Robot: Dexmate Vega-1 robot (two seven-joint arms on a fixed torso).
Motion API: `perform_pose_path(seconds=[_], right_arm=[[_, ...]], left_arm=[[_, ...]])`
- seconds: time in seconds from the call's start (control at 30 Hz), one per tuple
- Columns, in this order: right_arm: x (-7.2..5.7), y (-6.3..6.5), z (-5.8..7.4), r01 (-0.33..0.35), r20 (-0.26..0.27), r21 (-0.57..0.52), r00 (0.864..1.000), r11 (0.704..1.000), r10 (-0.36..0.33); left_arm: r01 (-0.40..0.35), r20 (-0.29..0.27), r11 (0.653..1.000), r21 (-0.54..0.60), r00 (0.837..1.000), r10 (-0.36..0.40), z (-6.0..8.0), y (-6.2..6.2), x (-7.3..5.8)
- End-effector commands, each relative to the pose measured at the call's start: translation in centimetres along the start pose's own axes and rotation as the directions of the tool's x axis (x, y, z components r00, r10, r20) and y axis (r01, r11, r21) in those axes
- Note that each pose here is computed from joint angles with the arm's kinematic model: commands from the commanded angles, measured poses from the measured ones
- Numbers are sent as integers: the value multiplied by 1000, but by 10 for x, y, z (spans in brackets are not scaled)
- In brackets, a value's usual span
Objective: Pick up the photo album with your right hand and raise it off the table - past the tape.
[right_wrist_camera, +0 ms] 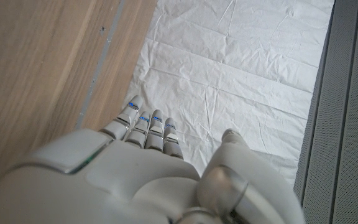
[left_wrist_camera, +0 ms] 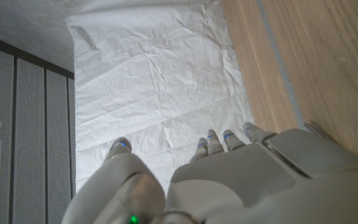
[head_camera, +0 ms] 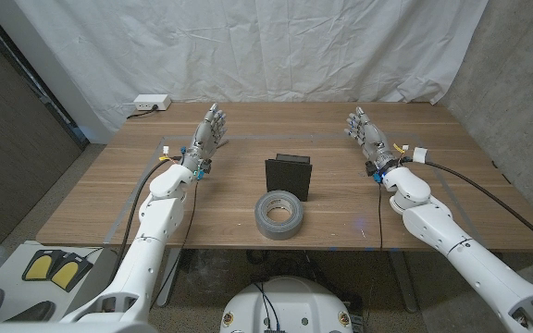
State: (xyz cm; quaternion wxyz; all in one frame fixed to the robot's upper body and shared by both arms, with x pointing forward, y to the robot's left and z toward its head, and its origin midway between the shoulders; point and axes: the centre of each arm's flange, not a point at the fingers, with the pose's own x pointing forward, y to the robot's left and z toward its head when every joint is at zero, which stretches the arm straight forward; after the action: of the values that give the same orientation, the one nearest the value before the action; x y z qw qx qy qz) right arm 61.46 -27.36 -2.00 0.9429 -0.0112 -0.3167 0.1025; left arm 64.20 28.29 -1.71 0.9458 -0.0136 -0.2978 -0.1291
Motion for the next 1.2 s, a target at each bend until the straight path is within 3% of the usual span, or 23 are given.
perform_pose_path(seconds=[0.03, 0.57, 1.2], right_arm=[[-13, 7, 21, -8, 47, -57, 999, 998, 10], [-27, 13, 30, -3, 68, -93, 998, 996, 10], [-37, 12, 41, -9, 122, -100, 992, 995, 21]], left_arm=[[31, 9, 999, 25, 999, -31, 5, -3, 3], [32, -9, 999, 44, 999, -32, 4, -5, -2], [43, -22, 998, 41, 999, -42, 2, -12, 1]])
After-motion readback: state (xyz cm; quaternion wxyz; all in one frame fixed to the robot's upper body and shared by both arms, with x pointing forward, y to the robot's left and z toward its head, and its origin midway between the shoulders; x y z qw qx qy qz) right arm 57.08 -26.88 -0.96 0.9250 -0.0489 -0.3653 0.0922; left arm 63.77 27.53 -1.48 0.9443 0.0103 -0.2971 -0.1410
